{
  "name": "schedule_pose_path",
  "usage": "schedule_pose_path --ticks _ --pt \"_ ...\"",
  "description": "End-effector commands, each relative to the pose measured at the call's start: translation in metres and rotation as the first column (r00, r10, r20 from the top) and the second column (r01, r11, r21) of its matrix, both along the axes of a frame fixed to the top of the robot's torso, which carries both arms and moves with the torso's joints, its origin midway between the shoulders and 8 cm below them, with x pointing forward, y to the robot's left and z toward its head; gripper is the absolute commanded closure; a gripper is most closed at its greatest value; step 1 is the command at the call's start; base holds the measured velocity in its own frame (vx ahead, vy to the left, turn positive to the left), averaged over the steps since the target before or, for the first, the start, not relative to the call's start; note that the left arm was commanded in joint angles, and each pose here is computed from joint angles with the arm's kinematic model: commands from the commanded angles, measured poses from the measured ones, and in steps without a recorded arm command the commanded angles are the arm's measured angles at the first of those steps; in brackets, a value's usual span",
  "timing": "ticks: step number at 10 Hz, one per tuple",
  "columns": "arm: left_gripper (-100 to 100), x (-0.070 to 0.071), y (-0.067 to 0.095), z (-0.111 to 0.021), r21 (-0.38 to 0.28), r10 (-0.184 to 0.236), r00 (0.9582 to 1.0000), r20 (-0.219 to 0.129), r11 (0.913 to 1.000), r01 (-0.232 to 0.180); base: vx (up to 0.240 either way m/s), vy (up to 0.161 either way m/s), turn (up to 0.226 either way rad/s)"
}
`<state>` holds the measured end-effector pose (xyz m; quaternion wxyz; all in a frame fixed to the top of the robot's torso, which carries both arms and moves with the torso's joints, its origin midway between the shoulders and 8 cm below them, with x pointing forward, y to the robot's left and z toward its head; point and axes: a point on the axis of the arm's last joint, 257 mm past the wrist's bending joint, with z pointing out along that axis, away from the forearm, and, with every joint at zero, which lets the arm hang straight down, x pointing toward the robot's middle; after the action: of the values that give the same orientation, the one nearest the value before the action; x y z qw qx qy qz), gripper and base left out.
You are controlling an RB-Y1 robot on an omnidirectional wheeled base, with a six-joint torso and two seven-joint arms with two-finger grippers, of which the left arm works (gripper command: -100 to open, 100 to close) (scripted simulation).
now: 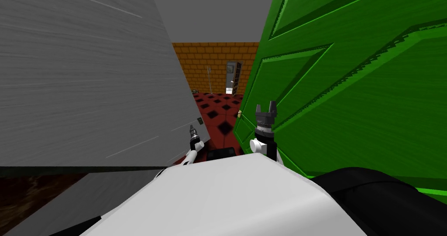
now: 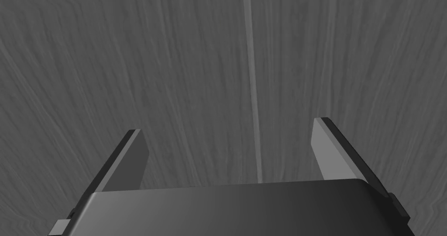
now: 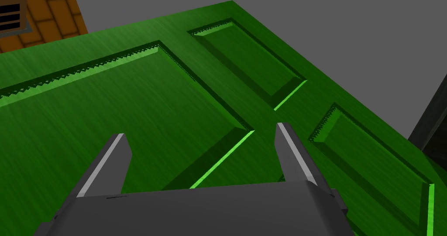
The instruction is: Push the door open
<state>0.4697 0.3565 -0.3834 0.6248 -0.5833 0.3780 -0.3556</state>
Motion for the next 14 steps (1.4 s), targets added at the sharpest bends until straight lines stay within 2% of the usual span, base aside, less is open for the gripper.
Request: schedule_pose_path --ticks 1,4,7,9,10,14 --pt "-100 0.0 0.004 0.003 0.008 0.005 1.0 0.004 1.0 -0.005 0.198 0.097 -0.018" --pt "-100 -0.003 -0.005 -0.001 -0.007 0.005 1.0 0.005 1.0 -0.005 0.205 0.035 -0.026" --pt "-100 -0.005 -0.029 -0.008 -0.048 0.0 1.0 0.003 0.9988 0.0 0.18 -0.018 -0.035" --pt "-100 -0.007 -0.026 -0.009 -0.045 0.003 1.0 0.003 0.999 -0.003 0.071 -0.044 -0.01" --pt "100 -0.007 -0.026 -0.009 -0.045 0.003 1.0 0.003 0.999 -0.003 0.0 0.0 0.0" --pt "100 -0.007 -0.026 -0.009 -0.045 0.003 1.0 0.003 0.999 -0.003 -0.005 0.005 -0.006"
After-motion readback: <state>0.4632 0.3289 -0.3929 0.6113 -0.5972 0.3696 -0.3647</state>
